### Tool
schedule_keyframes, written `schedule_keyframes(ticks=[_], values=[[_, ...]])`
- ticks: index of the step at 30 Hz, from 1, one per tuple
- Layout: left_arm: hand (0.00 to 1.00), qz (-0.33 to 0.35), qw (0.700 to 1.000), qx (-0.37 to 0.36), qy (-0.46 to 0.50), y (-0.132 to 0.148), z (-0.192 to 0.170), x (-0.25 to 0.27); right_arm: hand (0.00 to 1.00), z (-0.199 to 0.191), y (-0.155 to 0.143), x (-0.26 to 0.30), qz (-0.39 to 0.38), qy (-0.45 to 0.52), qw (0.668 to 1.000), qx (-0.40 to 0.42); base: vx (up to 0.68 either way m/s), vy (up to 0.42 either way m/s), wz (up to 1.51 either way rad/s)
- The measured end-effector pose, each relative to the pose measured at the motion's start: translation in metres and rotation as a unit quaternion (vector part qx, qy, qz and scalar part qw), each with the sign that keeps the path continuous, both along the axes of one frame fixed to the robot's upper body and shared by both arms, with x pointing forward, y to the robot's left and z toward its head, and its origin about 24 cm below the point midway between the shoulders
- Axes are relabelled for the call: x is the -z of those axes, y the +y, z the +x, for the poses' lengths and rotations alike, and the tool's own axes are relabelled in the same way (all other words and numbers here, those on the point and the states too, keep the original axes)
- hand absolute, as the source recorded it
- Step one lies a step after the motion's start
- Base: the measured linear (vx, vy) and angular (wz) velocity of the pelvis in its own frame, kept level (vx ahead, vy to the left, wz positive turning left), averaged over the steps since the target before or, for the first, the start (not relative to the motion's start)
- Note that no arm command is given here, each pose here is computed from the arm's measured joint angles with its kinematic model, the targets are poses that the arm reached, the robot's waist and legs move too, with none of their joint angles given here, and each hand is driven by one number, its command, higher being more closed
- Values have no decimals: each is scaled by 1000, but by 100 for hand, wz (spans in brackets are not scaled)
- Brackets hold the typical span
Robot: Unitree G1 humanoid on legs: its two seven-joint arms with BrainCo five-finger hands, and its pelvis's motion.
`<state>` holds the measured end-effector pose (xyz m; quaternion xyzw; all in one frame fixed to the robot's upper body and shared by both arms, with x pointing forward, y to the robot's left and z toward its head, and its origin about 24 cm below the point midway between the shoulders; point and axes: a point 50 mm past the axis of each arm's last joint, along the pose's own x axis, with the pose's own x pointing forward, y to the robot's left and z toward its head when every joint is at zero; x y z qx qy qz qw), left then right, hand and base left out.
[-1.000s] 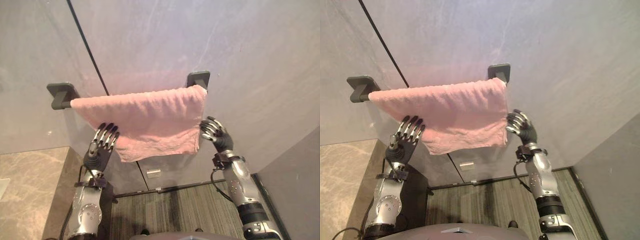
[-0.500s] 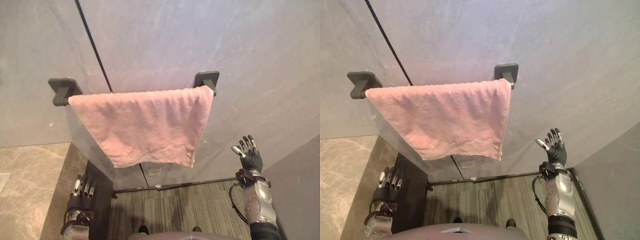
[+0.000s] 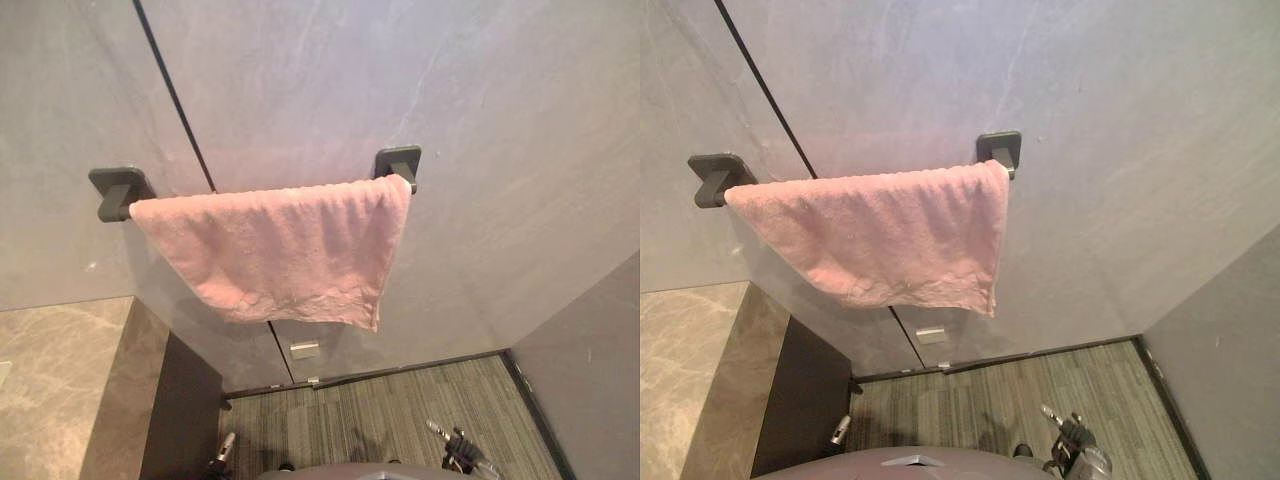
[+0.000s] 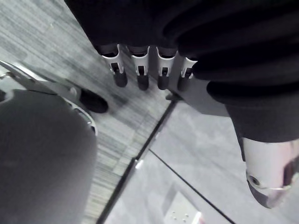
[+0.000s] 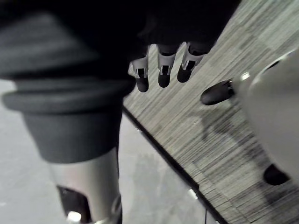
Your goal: Organize washtable
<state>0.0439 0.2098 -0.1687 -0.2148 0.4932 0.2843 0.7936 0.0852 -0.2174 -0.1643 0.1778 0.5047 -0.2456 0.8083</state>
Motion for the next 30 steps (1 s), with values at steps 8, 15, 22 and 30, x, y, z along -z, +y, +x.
schedule_keyframes(ticks=[8, 15, 22, 30], values=[[0, 13, 998, -45, -30, -7, 25, -5, 0, 20, 1, -5, -30, -12, 999, -16, -143, -51, 75], [0, 4, 995, -92, -30, -16, 25, -4, 0, 52, 3, -17, -41, -66, 997, 6, -113, -27, 105], [0, 35, 999, 26, -24, -12, 44, -7, 0, 54, 8, -17, -31, -71, 997, 12, -60, 176, 45], [0, 102, 978, 166, -74, -7, 83, -22, 0, 61, 23, -18, -38, -77, 995, -56, -114, 180, 31]])
